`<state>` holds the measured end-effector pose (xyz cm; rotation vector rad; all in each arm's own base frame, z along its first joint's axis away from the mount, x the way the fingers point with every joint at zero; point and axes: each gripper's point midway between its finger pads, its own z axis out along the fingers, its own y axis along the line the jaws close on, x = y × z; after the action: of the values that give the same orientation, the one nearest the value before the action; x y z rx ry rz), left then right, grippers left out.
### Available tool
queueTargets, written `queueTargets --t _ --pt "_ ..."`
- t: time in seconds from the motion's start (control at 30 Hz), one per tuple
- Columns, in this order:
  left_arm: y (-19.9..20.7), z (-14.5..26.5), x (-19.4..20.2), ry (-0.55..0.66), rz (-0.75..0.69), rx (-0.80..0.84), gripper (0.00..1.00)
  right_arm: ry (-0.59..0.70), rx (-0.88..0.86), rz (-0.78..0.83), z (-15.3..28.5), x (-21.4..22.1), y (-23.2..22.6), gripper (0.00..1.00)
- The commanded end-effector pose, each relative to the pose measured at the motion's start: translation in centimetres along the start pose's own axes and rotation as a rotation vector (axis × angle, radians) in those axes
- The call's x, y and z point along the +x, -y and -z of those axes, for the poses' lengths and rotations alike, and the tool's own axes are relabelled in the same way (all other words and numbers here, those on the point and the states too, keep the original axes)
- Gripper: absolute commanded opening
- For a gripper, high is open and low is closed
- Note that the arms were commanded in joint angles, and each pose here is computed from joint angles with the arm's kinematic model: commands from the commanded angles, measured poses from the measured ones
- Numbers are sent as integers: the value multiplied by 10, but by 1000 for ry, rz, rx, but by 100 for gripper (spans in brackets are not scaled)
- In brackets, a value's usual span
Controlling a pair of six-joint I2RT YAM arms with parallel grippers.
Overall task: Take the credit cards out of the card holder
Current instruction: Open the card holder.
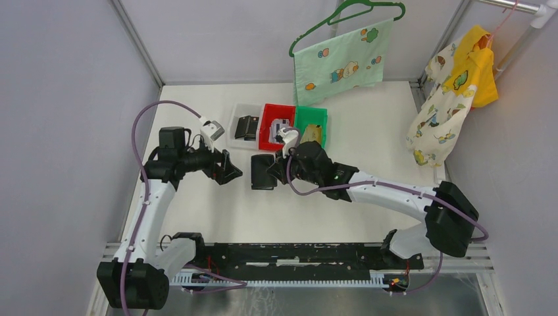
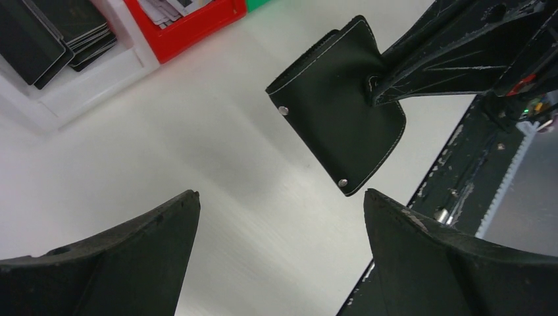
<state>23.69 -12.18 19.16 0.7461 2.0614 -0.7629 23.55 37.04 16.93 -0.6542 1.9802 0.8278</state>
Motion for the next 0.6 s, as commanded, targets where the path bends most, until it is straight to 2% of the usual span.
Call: queueTargets --t 0.0,0.13,0.57 --pt "35 13 -37 98 33 135 100 195 -54 96 21 -76 -26 0" --pt "53 21 -51 135 53 213 99 242 -89 119 29 -97 -39 0" --pt "79 31 -60 158 114 338 80 330 -212 140 53 -127 -77 0"
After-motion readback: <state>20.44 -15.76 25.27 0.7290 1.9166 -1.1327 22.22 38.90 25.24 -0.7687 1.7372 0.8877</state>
